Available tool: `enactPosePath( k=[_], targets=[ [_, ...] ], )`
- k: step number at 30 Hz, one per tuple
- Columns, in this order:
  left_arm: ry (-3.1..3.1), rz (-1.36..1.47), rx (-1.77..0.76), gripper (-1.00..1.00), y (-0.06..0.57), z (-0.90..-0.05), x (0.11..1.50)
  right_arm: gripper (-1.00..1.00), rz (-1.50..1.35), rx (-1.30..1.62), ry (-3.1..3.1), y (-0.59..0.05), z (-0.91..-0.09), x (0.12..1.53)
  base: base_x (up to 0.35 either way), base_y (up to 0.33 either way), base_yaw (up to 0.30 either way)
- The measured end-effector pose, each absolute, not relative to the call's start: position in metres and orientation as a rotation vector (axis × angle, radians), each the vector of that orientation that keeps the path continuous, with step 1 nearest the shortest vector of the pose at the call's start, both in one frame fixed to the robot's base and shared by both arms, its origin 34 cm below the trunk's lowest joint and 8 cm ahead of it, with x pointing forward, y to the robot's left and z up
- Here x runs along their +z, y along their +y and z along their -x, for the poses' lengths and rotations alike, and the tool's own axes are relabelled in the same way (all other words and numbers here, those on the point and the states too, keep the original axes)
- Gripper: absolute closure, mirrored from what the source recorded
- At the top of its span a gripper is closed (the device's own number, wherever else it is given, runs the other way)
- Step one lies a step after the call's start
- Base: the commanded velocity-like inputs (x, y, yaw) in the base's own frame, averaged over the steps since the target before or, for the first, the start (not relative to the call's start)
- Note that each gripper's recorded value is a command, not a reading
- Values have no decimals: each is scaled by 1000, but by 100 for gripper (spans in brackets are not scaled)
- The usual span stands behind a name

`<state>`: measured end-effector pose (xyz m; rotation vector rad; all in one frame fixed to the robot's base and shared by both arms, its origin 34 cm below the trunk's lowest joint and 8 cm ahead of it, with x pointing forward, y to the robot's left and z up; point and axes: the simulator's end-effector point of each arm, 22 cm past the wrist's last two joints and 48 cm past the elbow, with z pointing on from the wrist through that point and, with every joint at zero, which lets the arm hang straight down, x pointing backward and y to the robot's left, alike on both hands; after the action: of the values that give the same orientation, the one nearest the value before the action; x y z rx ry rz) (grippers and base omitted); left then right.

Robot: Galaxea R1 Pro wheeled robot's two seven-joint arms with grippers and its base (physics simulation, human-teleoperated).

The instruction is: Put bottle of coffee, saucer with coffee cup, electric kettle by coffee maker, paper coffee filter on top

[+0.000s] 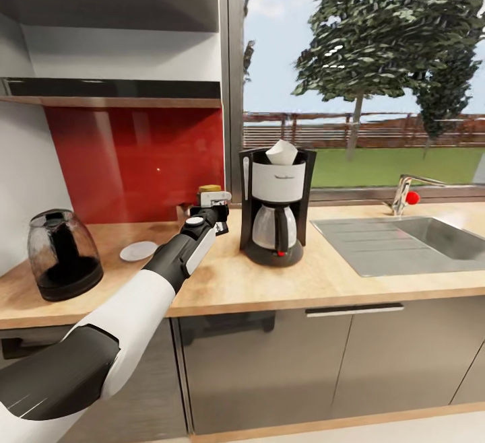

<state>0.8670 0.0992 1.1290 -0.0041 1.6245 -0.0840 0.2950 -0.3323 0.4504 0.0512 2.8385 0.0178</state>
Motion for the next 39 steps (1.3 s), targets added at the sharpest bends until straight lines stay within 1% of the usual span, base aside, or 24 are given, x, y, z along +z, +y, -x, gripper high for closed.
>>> enactPosePath(
  k=[7,39],
  targets=[
    [1626,4,-84,100,99,-867,1128,-100,-51,18,2838,-332,-295,450,67,0,0],
    [1632,5,-85,100,99,-867,1093,-100,-44,20,2848,-332,-290,419,1,0,0]
  ],
)
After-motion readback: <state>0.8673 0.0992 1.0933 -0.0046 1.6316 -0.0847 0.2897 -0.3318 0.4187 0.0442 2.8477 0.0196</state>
